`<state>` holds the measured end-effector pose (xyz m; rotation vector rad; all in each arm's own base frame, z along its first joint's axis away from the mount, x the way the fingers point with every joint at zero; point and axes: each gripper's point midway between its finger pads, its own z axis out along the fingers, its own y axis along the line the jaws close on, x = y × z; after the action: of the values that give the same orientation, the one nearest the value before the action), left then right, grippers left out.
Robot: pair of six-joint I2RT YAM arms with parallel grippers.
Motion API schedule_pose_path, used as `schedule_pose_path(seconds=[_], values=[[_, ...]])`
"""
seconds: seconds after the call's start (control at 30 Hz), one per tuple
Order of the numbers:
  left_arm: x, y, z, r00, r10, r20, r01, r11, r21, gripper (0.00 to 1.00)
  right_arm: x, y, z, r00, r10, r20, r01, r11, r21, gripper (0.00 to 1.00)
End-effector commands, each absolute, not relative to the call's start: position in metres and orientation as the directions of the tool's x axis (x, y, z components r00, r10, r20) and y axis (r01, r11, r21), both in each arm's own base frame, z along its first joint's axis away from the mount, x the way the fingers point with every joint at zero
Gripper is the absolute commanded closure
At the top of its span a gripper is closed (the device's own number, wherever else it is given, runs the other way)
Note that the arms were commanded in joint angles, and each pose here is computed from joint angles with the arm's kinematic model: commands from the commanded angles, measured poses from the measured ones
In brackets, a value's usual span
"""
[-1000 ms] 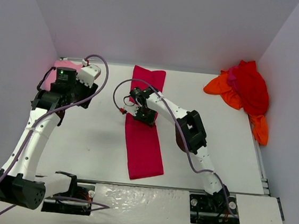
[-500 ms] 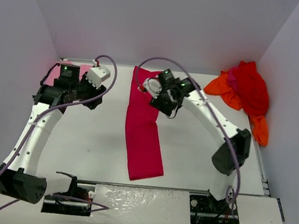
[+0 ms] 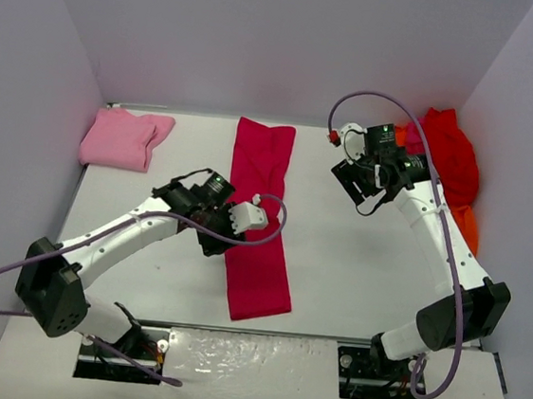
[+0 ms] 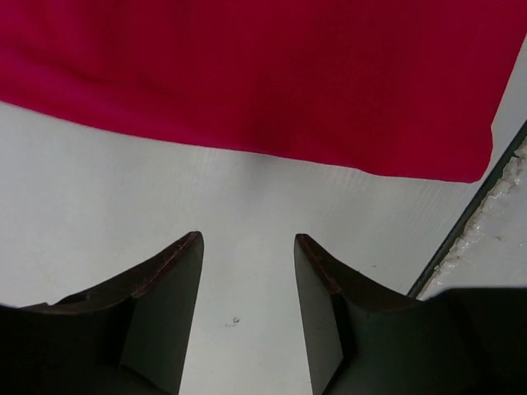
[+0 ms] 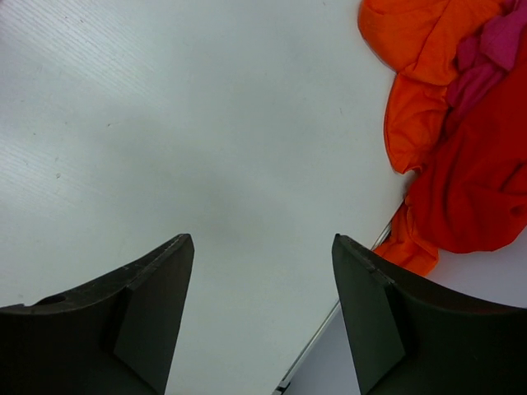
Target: Fold and stack the t-shirts
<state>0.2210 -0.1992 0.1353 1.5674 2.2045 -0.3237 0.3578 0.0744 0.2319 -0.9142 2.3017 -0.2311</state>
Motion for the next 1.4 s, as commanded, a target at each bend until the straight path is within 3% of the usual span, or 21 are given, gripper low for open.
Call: schedule_pose_path(seconds=[0.0,0.47,0.83,1.37], values=[[0.208,-0.230,0.130,-0.173,0.883,-0.436,0.958,0.254,0.135,0.55,0.362,0.059,0.260,-0.523,-0.605,-0.601,-0.459,0.794,-0.400,0.33],[0.179,-0.320,0.083,-0.083,0.945,-0.315,0.972,0.146,0.184,0.55,0.351,0.030,0.256,-0.554,-0.555,-0.621,-0.378,0.832,-0.406,0.31],[0.159,-0.334,0.081,-0.112,0.957,-0.268,0.958,0.176,0.228,0.56,0.346,0.029,0.241,-0.570,-0.555,-0.606,-0.390,0.832,-0.394,0.31],[0.112,-0.319,0.110,-0.104,0.957,-0.270,0.994,0.108,0.001,0.57,0.347,0.041,0.229,-0.576,-0.528,-0.623,-0.417,0.846,-0.331,0.32]])
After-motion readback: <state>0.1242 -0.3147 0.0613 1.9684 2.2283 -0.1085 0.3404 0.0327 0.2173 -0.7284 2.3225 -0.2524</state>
